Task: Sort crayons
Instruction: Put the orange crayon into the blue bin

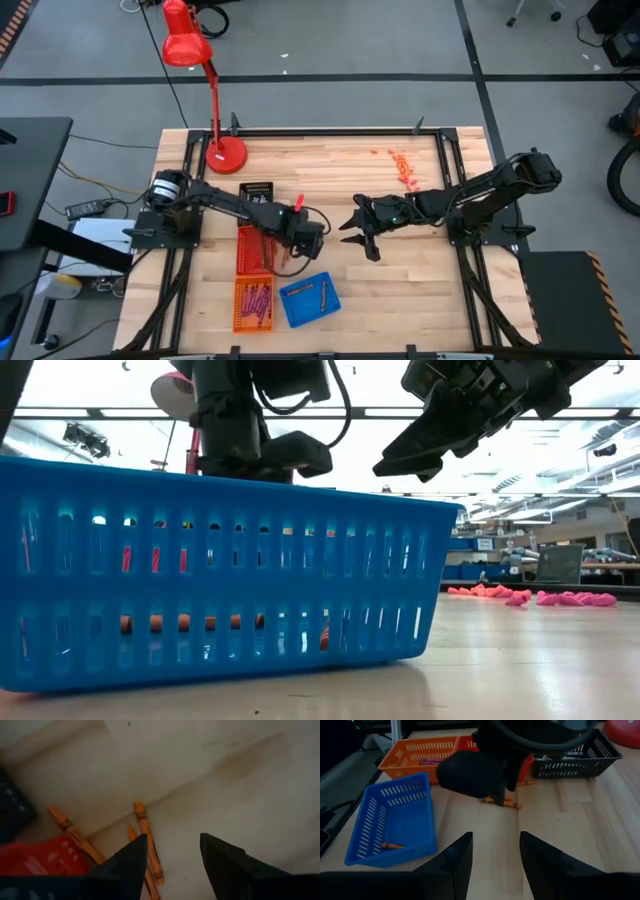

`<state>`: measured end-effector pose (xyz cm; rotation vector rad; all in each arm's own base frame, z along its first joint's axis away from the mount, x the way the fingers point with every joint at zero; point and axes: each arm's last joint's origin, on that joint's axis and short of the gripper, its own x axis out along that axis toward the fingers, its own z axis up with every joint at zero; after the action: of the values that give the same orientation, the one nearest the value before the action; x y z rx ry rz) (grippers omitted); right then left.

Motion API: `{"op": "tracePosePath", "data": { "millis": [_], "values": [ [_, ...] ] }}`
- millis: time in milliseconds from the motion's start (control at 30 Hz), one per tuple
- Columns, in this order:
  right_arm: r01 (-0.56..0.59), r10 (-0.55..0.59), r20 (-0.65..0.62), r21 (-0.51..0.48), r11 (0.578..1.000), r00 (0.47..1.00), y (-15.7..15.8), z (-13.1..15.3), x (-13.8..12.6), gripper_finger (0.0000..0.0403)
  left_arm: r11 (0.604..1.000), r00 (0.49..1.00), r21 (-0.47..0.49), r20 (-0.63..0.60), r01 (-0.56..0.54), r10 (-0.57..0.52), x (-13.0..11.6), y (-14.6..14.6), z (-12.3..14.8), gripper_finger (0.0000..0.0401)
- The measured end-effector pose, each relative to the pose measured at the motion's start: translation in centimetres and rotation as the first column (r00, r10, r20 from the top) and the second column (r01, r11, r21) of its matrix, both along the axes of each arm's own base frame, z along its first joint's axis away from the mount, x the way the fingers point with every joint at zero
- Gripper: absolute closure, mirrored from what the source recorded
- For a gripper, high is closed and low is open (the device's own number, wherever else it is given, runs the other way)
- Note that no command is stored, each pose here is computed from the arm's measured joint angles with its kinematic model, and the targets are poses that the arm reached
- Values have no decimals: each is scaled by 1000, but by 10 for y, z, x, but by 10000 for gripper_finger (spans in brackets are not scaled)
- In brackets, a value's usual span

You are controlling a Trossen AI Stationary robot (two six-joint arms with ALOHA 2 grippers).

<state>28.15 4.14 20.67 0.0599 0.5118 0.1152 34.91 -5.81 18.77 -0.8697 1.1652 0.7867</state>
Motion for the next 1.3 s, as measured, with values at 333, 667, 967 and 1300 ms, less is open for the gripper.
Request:
{"op": "tracePosePath", "data": {
  "millis": [333,667,967,1300],
  "values": [
    [1,-1,11,-2,1000,1000,0,1,0,237,999,998,15,-43,40,-39,0,8,-20,206],
    [5,-5,3,1,1000,1000,0,0,0,237,998,998,-58,-48,27,-30,2,3,-30,207],
    [6,-6,7,4,1000,1000,0,1,0,237,997,998,-68,-56,27,-31,3,0,-34,207],
    [5,-5,10,2,1000,1000,0,1,1,237,991,997,-108,-17,76,-78,-1,-6,-43,207]
  ]
}}
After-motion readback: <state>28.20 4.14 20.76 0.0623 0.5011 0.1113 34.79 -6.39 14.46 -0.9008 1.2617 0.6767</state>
